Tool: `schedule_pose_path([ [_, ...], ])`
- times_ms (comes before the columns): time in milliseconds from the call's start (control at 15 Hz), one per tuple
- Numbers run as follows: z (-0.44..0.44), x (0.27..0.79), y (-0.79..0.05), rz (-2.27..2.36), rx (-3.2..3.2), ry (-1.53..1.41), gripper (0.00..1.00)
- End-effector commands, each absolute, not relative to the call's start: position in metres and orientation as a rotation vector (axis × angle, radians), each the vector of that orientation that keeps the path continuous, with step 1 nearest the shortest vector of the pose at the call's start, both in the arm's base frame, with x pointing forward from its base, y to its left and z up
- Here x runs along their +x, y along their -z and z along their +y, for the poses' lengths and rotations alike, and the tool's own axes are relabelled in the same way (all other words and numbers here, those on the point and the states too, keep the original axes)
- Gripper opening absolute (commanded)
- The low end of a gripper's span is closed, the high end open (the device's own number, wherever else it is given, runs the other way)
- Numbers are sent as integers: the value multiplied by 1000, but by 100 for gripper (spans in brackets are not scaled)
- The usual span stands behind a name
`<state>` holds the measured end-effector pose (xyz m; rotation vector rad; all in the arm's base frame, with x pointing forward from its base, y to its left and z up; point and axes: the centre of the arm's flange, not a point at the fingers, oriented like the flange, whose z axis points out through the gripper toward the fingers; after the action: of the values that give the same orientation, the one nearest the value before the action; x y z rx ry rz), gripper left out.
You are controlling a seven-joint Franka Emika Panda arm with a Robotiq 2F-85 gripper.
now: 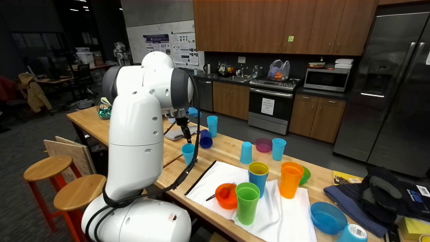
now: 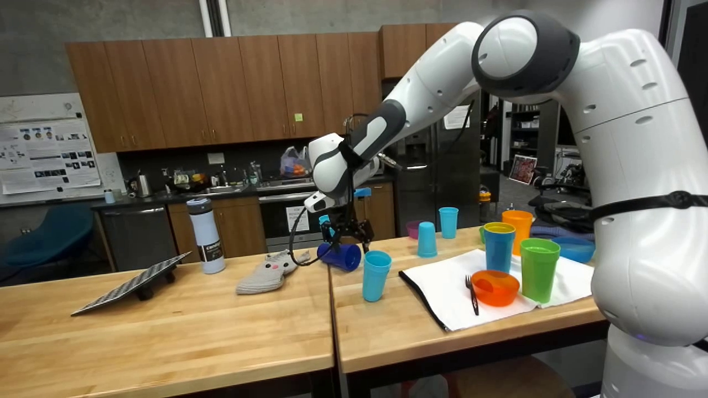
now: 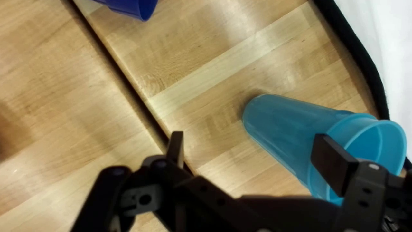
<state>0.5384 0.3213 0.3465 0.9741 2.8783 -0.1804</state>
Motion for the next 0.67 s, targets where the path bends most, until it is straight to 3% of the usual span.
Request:
schedule_pose_path([
  [0, 325, 542, -344, 2864, 982, 185, 100],
  [600, 317, 606, -423, 2593, 823, 273, 100],
])
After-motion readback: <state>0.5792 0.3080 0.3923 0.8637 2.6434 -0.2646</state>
